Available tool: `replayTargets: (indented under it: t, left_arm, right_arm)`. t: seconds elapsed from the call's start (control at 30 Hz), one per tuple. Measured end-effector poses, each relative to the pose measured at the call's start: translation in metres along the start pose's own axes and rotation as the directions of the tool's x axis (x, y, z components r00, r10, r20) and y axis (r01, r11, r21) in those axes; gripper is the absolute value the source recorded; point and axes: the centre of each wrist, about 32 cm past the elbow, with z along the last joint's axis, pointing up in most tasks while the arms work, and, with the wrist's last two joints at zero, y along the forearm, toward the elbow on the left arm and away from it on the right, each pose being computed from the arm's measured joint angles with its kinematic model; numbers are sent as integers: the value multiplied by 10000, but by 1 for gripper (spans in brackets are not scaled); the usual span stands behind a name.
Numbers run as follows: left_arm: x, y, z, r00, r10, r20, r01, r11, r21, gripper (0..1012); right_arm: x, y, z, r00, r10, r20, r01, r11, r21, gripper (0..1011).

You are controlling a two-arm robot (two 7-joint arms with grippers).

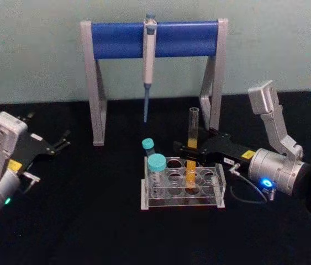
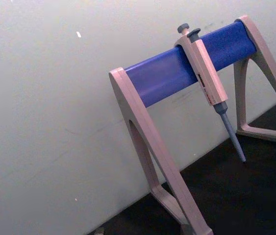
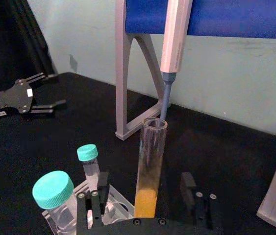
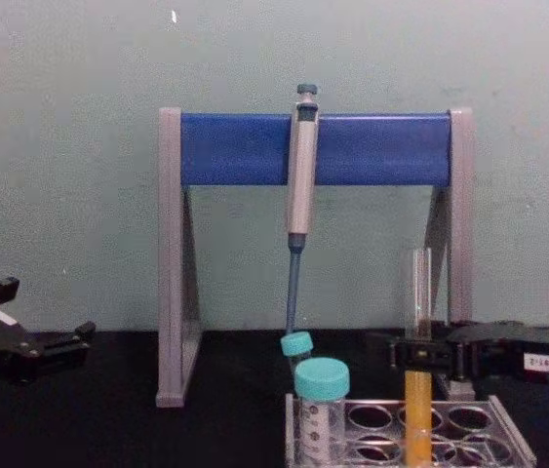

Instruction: Pick up the test tube from the test tube rack, shake it, then place it back into the test tube rack.

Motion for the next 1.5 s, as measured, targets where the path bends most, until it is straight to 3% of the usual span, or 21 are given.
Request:
replayTargets:
  t: [0.23,0.43,0.5,0.8,1.23,1.5]
  left_arm:
    - [0,0,0,10000,-1,0,1,10000,0,1001]
    - [0,0,0,10000,0,0,0,10000,0,1002]
    - [0,0,0,10000,0,1,0,10000,0,1001]
    - [0,0,0,10000,0,0,0,10000,0,1002]
    - [0,0,0,10000,0,0,0,10000,0,1001]
    - [0,0,0,10000,0,0,0,10000,0,1001]
  right_arm:
    - [1,-3,1,10000,-7,-5,7,10000,3,785]
    - [1,-4,2,10000,-7,-10,7,10000,6,590]
    - [0,-4,2,10000,-6,-11,6,10000,9,478]
    - [0,-4,3,10000,-2,-18,2,10000,12,232]
    - [-2,-4,-2,10000,-1,15,1,10000,36,227]
    - [-65,-20,-4,9970,69,765,-92,9995,299,227]
